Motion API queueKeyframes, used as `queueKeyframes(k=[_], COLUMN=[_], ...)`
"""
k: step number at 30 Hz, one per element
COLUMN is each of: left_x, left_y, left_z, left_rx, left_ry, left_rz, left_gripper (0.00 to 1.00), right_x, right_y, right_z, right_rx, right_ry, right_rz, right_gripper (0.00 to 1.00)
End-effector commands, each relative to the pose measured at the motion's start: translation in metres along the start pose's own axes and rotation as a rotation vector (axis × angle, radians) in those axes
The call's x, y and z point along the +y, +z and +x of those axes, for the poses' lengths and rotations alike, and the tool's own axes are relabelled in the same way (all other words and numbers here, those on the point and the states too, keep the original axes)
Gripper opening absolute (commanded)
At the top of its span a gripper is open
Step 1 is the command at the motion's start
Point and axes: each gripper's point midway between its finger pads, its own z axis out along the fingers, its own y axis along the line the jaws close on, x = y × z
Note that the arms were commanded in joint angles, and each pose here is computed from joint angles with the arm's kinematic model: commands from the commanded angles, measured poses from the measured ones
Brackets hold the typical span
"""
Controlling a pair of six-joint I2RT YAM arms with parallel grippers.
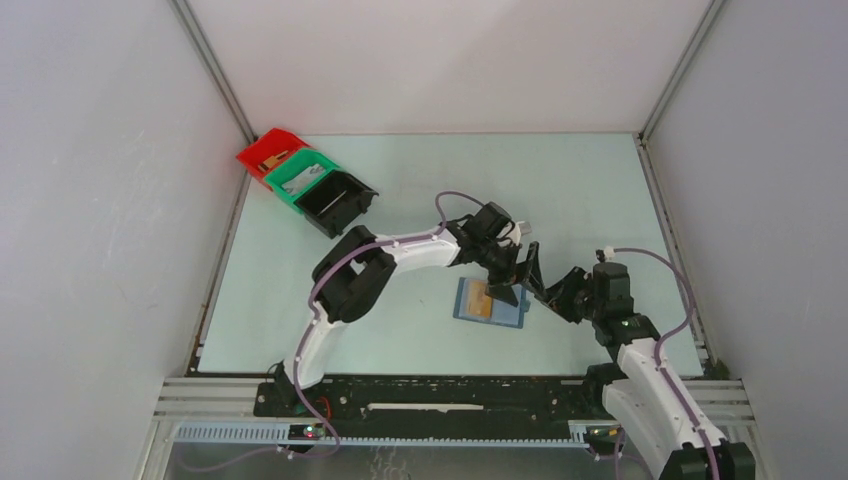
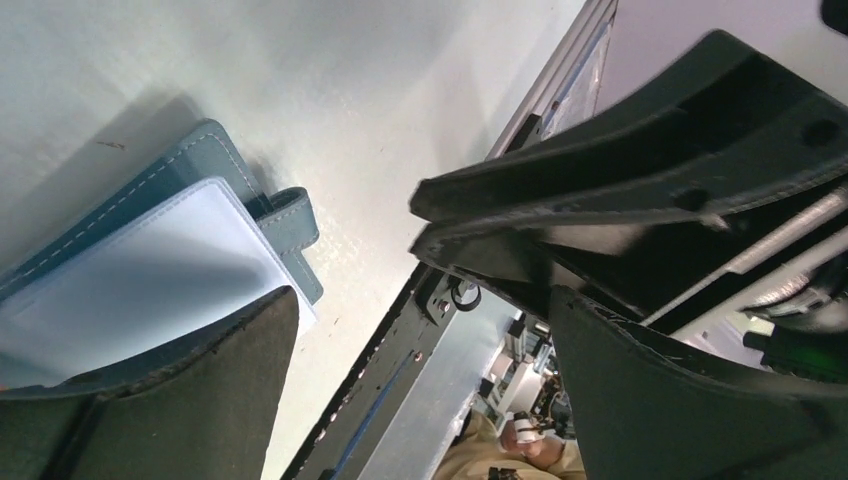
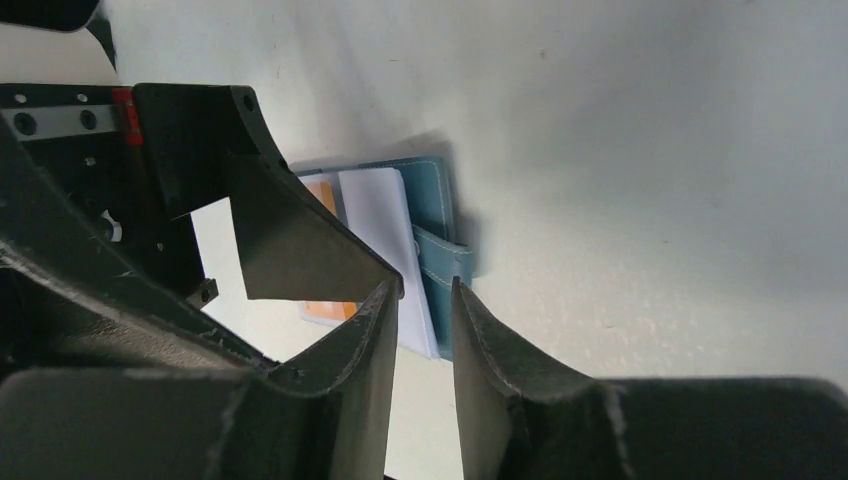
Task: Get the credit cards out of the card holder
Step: Open the card holder at the center of the board, then remove the credit card from the card holder.
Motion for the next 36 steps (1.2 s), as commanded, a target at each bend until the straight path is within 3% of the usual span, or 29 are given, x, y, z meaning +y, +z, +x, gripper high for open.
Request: queueKeyframes(k=[1, 8, 12, 19, 27, 36], left_x=[-0.01, -0.025, 0.0, 0.036, 0.063, 0.112], left_y=[-0.005, -0.085, -0.107, -0.103, -0.091, -0.1], left_z=[-0.011, -0.033, -0.027, 0.004, 0.012, 0.015], left_rx=[-0.015, -0.204, -0.224, -0.164, -0.136, -0.164], left_ry=[0.05, 0.103, 0.053, -0.019, -0.07, -0.066], left_rz=[-0.023, -0.006, -0.035, -0.058, -0.098, -0.352], left_gripper=[1.0, 1.0, 1.0, 1.0, 0.97, 0.78], right_x=[-0.001, 0.038, 0.066, 0.099, 0.066, 0.054], right_y=[-0.009, -0.014, -0.009, 0.021, 0.062, 0.077], right_z=[0.0, -0.013, -0.01, 0.025, 0.045, 0.05], right_rx=[-0.007, -0.023, 0.006, 0.163, 0.279, 0.31], right_ry=[-0.016, -0.001, -0.027, -0.081, -0.025, 0.002], right_rz=[-0.007, -0.15, -0.217, -0.268, -0.155, -0.132], right_gripper=[0.35, 0.35, 0.35, 0.36, 0.31, 0.31])
